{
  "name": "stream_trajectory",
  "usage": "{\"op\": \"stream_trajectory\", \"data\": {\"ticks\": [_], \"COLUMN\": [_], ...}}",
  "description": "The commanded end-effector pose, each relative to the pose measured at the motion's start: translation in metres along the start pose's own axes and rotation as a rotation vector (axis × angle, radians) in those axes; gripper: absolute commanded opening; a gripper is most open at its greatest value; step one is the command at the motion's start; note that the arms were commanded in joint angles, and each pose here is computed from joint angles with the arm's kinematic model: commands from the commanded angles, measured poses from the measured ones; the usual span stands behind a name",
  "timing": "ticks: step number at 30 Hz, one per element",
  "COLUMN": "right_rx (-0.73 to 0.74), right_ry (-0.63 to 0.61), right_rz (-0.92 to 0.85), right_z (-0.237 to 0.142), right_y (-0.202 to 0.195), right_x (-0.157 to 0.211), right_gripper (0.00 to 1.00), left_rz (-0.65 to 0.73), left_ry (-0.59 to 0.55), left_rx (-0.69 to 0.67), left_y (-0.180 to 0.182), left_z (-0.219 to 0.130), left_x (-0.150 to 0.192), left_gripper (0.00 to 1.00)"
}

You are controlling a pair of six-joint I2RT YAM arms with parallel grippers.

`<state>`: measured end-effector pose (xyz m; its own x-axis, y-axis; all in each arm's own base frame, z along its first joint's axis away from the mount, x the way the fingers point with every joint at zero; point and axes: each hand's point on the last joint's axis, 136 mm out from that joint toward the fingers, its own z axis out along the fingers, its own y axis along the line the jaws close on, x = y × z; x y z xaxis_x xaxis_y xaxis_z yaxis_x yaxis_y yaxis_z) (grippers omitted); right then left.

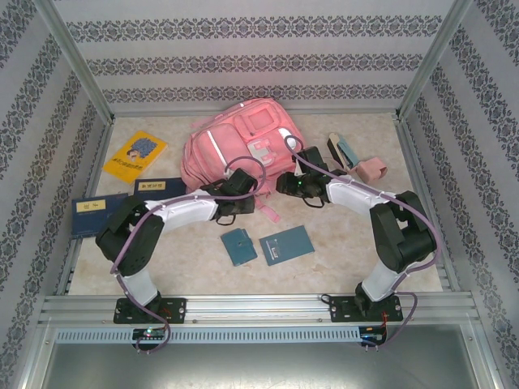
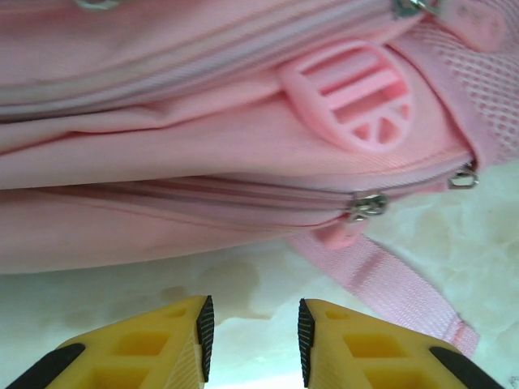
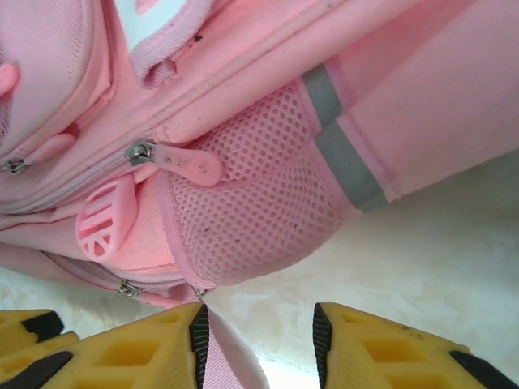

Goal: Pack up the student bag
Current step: Unzip the student bag at the top-center of the table.

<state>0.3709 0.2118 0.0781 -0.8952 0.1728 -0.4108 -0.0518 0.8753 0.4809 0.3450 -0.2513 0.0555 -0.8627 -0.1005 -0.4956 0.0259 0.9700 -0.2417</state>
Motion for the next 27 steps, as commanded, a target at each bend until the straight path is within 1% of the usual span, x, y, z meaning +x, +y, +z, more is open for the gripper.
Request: {"op": "stream_trajectory", "data": {"ticks": [1,6,14,20,26,27], "right_rx": [-0.034,-0.033,-0.033,-0.031,-0.032,-0.032], "right_ry": [-0.019,-0.019,-0.017,-0.014,-0.005,-0.004], "right_rz": [0.019,0.021,0.025,0.027,0.030,0.031], "right_z": [-0.008,-0.011,-0.014,-0.015,-0.014,-0.015], "right_y": [0.006,0.005,0.004,0.003,0.001,0.001], "right_x": [-0.003,-0.001,0.001,0.004,0.008,0.009], "right_gripper": [0.42,0.42,0.43,0.43,0.43,0.43], "left_rz": [0.034,0.013,-0.012,-0.021,-0.024,-0.025], "left_ry": [-0.055,-0.092,-0.079,-0.086,-0.068,-0.067], "left_rx": [0.059,0.093,0.077,0.089,0.068,0.065], "left_y": [-0.021,-0.028,-0.030,-0.036,-0.036,-0.036], "left_z": [0.010,0.021,0.039,0.042,0.052,0.053], "left_x": [-0.007,-0.010,-0.010,-0.014,-0.013,-0.013], "left_gripper": [0.35,0.34,0.34,0.33,0.30,0.29]}}
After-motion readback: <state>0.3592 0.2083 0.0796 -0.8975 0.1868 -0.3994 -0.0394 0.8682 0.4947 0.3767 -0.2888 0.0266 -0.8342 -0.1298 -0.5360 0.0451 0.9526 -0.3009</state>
